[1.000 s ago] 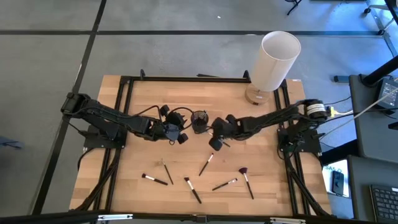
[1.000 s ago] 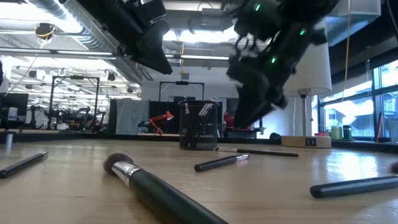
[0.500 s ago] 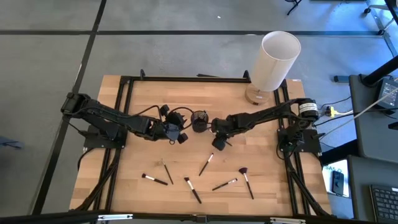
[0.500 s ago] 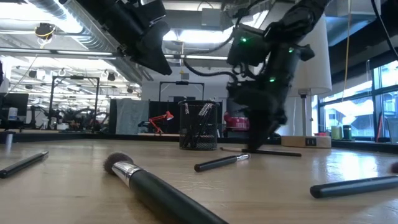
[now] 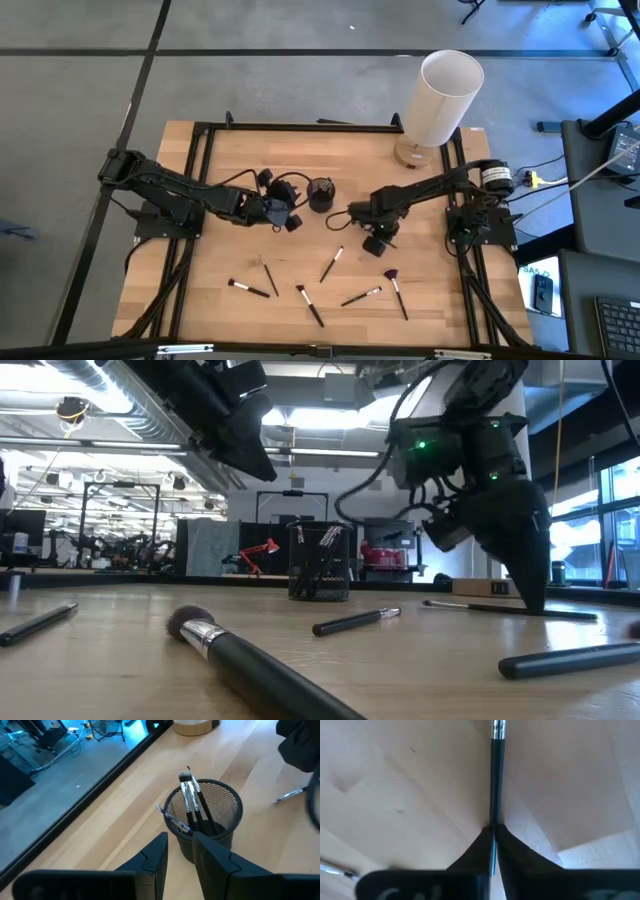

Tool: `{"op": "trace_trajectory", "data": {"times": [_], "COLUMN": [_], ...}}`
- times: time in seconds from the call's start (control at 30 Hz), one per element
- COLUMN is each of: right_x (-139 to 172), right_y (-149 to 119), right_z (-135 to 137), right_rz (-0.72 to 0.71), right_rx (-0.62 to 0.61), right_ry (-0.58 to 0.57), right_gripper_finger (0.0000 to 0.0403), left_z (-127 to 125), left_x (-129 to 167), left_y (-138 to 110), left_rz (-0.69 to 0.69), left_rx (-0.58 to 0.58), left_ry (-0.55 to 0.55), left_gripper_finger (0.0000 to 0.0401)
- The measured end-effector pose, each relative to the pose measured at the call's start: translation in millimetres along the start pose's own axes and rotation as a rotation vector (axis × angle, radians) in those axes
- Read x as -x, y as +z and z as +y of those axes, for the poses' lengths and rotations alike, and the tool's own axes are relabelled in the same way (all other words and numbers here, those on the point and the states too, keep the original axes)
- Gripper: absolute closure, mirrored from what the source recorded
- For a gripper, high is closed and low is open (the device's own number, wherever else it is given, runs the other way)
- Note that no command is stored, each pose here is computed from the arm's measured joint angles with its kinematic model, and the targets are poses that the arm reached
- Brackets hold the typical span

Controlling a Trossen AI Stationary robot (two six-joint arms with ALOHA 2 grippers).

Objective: Sort items
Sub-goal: Put the eyeshadow brush into the organizer

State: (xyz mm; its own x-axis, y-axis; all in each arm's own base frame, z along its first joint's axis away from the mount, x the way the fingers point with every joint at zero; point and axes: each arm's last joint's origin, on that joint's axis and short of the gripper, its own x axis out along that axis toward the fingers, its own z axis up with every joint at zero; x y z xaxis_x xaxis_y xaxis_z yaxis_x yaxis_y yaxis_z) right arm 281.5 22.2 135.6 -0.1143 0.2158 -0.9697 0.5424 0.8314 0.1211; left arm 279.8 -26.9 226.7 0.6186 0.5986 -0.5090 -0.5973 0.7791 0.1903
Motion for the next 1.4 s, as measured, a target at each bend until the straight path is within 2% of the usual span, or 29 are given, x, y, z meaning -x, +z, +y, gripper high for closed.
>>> {"op": "trace_trajectory", "data": {"times": [0.13, 0.43, 0.63, 0.73, 0.93, 1.2, 1.4], "right_x": [6.7, 37.9, 43.7, 41.3, 39.5, 41.9, 23.5], "right_y": [-7.9, 6.7, 17.3, 22.1, 31.9, 43.0, 51.7], "right_z": [5.1, 19.4, 14.3, 10.6, 2.5, -1.6, -1.4], "right_rz": [0.065, -0.067, -0.189, -0.228, -0.224, -0.264, -0.208], "right_rx": [-0.005, 0.013, -0.095, -0.155, -0.261, -0.255, -0.271], "right_ry": [-0.090, -0.083, -0.143, -0.132, -0.020, 0.043, 0.023], "right_gripper_finger": [0.0356, 0.0317, 0.0283, 0.0268, 0.0250, 0.0247, 0.0247], "left_z": [0.0, -0.2, -0.3, -0.3, -0.2, 0.1, 0.1], "left_x": [0.0, -0.1, -0.1, -0.1, -0.1, 0.0, 0.0], "left_y": [0.0, -0.3, -0.3, -0.3, -0.5, -2.5, -2.5], "left_rz": [0.001, 0.004, 0.005, 0.005, 0.006, 0.028, 0.028], "left_rx": [0.000, -0.003, -0.003, -0.003, -0.005, -0.020, -0.020], "left_ry": [-0.001, -0.007, -0.008, -0.008, -0.008, -0.019, -0.019], "left_gripper_finger": [0.0315, 0.0315, 0.0315, 0.0315, 0.0315, 0.0315, 0.0315]}}
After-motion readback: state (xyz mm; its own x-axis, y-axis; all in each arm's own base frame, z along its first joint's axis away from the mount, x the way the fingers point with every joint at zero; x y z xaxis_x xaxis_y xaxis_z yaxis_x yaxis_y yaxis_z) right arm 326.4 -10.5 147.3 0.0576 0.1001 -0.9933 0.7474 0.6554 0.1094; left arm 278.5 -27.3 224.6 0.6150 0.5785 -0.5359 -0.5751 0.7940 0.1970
